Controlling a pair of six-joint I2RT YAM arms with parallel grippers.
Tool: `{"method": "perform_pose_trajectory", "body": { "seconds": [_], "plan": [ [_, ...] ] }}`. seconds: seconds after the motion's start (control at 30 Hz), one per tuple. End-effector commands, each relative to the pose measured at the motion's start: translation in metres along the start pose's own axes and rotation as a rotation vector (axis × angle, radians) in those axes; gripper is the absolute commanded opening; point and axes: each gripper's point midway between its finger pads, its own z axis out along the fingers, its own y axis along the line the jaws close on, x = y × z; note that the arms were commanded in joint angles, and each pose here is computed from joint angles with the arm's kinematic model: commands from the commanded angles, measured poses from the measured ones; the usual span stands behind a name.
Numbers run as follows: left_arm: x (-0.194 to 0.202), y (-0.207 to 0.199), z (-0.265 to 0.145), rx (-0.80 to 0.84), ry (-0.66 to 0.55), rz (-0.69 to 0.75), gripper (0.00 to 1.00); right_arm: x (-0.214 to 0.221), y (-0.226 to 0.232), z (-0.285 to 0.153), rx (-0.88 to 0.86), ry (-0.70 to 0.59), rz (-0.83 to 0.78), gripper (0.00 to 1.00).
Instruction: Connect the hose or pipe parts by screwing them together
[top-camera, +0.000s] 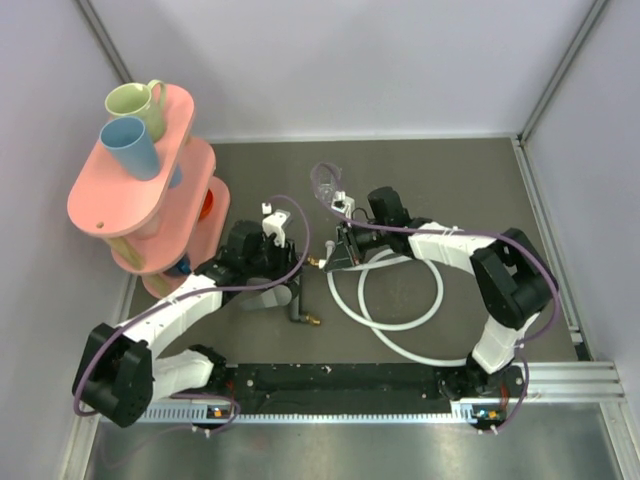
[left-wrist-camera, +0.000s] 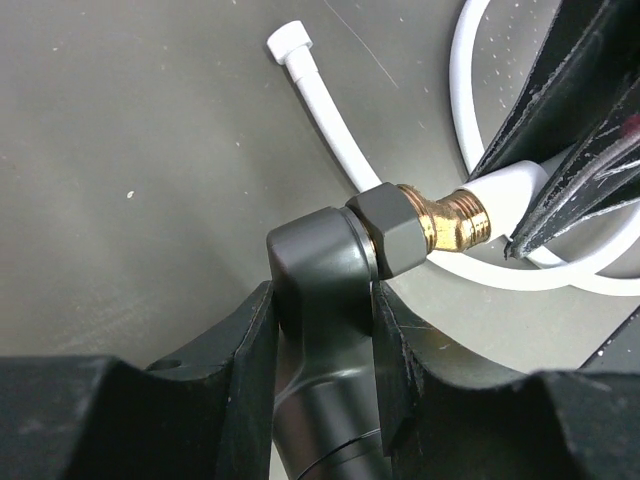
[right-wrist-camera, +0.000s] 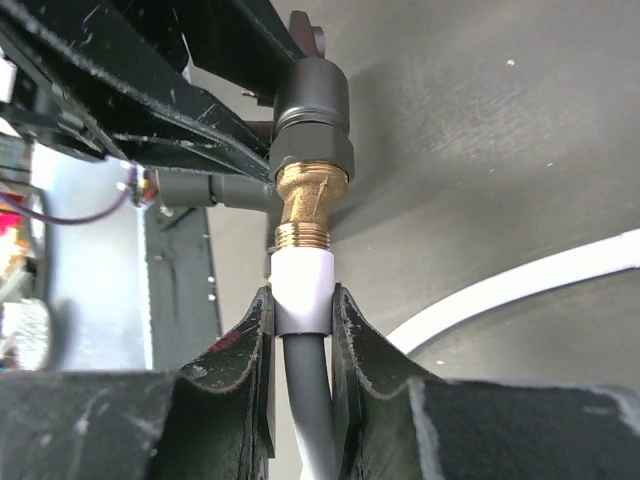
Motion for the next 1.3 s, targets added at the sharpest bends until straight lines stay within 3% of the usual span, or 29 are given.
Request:
{"method": "perform_pose_trajectory", "body": {
  "seconds": [0.0, 0.17, 0.27, 0.33, 0.37, 0.53, 0.67, 0.77, 0.87, 0.9, 0.97, 1.0, 1.03, 1.07, 1.27],
  "plan": [
    [-0.070, -0.072, -0.017, 0.270, -0.289, 0.197, 0.00, -0.037, 0.032, 0.012, -0.150, -0.101, 0.158, 0.00],
    [-0.069, -0.069, -0.017, 0.257, -0.316, 0.208, 0.00, -0.041, 0.032, 0.006, -0.195, -0.131, 0.258, 0.01],
    [-0.066, -0.063, -0.012, 0.233, -0.299, 0.199, 0.00, -0.043, 0.029, -0.003, -0.177, -0.143, 0.322, 0.14],
    [-0.065, -0.059, -0.011, 0.213, -0.285, 0.176, 0.00, -0.045, 0.018, -0.007, -0.104, -0.155, 0.257, 0.33],
    [-0.067, -0.055, -0.009, 0.192, -0.277, 0.155, 0.00, -0.038, 0.019, -0.012, -0.065, -0.127, 0.266, 0.37],
    [-0.055, -0.052, -0.001, 0.191, -0.161, 0.112, 0.00, -0.044, 0.010, -0.033, 0.109, -0.182, 0.017, 0.64],
    [-0.046, -0.052, 0.004, 0.223, -0.093, 0.066, 0.00, -0.050, 0.016, -0.049, 0.167, -0.229, -0.142, 0.68],
    [-0.043, -0.051, 0.002, 0.233, -0.041, 0.034, 0.00, -0.058, 0.024, -0.062, 0.207, -0.254, -0.290, 0.69],
    [-0.044, -0.050, -0.001, 0.257, -0.002, -0.011, 0.00, -0.053, 0.040, -0.068, 0.247, -0.222, -0.580, 0.70],
    [-0.040, -0.049, -0.003, 0.262, 0.032, -0.054, 0.00, -0.038, 0.042, -0.058, 0.278, -0.162, -0.781, 0.70],
    [-0.043, -0.050, -0.005, 0.320, 0.071, -0.114, 0.00, -0.040, 0.059, -0.059, 0.325, -0.198, -1.069, 0.70],
    [-0.043, -0.051, -0.006, 0.338, 0.088, -0.140, 0.00, -0.012, 0.051, -0.051, 0.350, -0.142, -1.242, 0.70],
    [-0.039, -0.049, -0.008, 0.345, 0.126, -0.172, 0.00, -0.033, 0.065, -0.057, 0.402, -0.260, -1.371, 0.71],
    [-0.041, -0.052, -0.007, 0.361, 0.148, -0.178, 0.00, -0.032, 0.064, -0.060, 0.439, -0.280, -1.403, 0.71],
    [-0.028, -0.049, -0.011, 0.343, 0.268, -0.183, 0.00, -0.017, 0.046, -0.056, 0.509, -0.091, -1.609, 0.69]
  ]
}}
